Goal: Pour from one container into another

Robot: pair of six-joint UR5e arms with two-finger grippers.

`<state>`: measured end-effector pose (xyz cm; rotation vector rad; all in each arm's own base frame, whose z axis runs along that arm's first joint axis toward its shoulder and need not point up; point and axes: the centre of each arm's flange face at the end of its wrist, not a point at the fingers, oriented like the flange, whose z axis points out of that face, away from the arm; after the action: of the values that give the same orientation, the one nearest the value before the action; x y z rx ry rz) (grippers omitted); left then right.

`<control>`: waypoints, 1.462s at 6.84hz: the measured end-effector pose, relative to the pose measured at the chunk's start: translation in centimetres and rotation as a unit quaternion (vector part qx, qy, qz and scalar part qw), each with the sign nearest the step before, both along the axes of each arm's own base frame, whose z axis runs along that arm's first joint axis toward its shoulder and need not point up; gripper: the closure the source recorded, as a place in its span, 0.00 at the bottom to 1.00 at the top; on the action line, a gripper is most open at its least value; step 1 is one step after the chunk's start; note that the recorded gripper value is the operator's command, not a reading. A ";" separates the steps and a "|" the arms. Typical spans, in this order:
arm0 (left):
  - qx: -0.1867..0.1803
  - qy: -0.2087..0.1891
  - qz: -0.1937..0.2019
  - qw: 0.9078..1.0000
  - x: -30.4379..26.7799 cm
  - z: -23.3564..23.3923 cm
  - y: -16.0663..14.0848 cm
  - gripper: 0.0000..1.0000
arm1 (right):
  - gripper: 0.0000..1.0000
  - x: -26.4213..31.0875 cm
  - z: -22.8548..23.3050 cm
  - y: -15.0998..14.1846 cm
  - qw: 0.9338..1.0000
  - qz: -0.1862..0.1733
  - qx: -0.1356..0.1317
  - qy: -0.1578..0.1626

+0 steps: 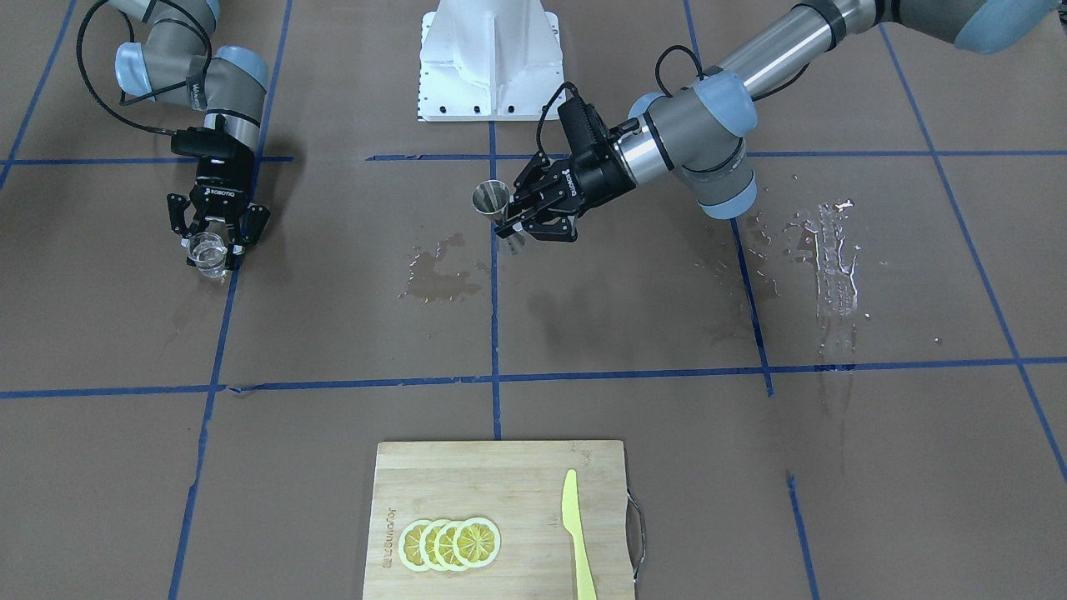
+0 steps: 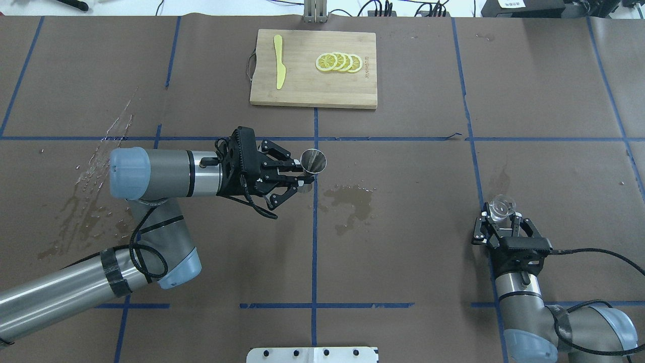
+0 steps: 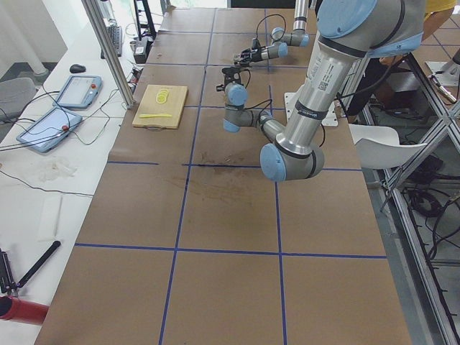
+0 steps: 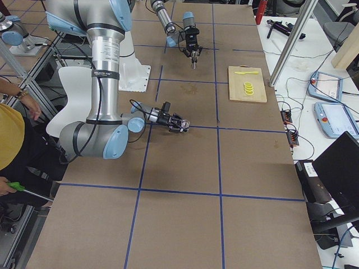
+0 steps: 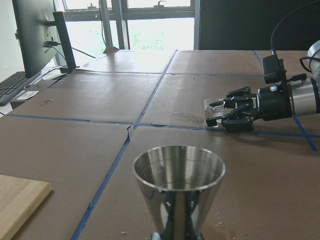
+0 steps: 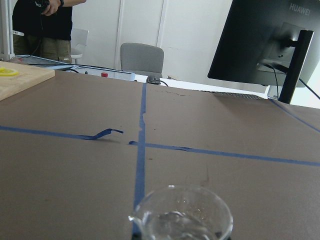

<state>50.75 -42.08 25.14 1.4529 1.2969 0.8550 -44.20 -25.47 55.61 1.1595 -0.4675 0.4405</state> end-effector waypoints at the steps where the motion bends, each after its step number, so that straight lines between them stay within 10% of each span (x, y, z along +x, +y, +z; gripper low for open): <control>1: 0.000 0.000 0.000 1.000 0.0 0.1 0.0 1.00 | 1.00 -0.1 -0.2 0.2 1.000 -0.001 0.002 -0.003; 5: 0.000 0.000 -0.001 1.000 -0.2 0.2 -0.1 1.00 | 1.00 0.8 -2.8 -0.1 0.999 0.011 0.030 -0.018; 10: 0.000 0.000 -0.001 1.000 -0.1 0.3 0.0 1.00 | 1.00 1.1 -9.2 -1.8 0.995 -0.010 0.079 0.052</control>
<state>50.61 -42.10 25.42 1.4530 1.2954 0.8542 -43.13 -27.29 46.40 1.3227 -0.4296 0.3283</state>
